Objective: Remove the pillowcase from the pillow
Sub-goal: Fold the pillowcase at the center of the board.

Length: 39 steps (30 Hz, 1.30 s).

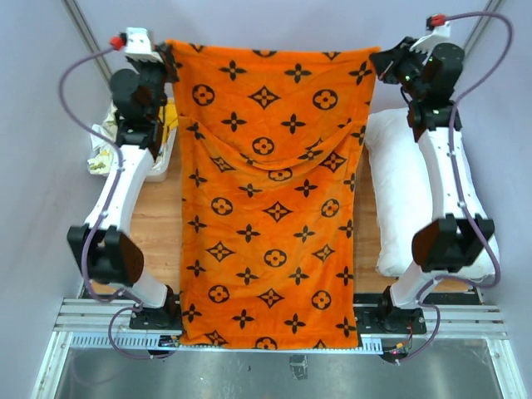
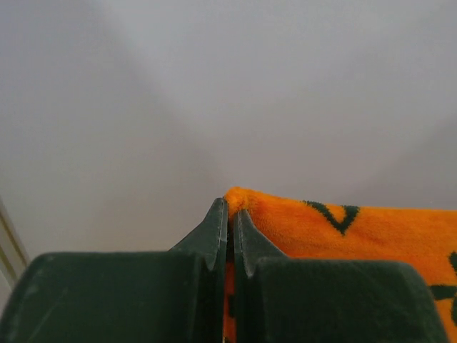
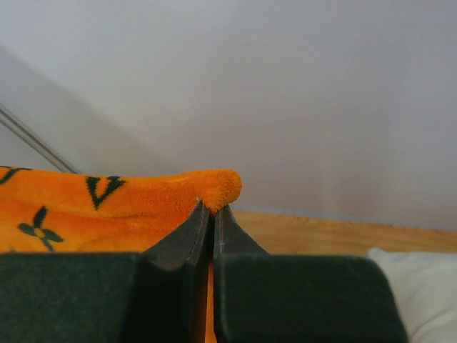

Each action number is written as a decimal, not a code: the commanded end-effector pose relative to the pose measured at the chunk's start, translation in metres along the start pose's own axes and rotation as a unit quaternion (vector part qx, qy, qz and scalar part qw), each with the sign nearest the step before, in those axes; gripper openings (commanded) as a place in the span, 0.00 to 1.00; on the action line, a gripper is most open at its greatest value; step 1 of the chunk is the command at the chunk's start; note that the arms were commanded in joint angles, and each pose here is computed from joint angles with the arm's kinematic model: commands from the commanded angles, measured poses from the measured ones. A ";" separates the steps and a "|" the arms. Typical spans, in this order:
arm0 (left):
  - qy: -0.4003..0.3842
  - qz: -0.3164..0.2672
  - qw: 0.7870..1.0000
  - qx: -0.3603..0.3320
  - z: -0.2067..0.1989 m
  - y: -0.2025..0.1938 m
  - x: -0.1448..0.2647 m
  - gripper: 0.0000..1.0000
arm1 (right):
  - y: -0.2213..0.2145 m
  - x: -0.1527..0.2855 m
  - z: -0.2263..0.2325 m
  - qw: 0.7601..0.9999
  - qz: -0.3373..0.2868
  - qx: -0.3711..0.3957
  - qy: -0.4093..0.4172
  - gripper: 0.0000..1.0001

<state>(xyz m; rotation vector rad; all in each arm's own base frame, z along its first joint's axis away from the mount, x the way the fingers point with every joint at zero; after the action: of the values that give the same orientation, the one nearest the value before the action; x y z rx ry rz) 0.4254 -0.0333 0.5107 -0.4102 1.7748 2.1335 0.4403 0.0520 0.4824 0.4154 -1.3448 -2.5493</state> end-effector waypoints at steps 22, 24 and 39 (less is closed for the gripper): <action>0.005 0.022 1.000 0.017 -0.016 -0.168 -0.083 0.00 | -0.059 -0.103 -0.119 0.996 0.072 -0.053 -0.013 0.01; 0.011 0.012 1.000 0.020 -0.013 -0.161 -0.090 0.00 | -0.050 -0.105 -0.114 0.997 0.065 -0.046 -0.007 0.01; -0.008 -0.066 0.997 0.035 -0.013 -0.117 -0.121 0.00 | -0.004 -0.109 -0.082 0.998 0.009 -0.001 0.055 0.01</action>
<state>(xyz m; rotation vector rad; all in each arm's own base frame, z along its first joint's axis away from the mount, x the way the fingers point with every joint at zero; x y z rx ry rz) 0.5880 -0.0435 0.4368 -0.4130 1.7833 2.0114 0.5681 0.0390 0.4425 0.4729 -1.2482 -2.4792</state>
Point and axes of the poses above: each gripper's point midway between its finger pads, its own x axis back along the fingers, its own z axis along the line the jaws close on, y = z × x, the point moved 6 cm from there along x, back along the fingers, and after that the axes turned 13 degrees about -x, right-handed, at the moved point
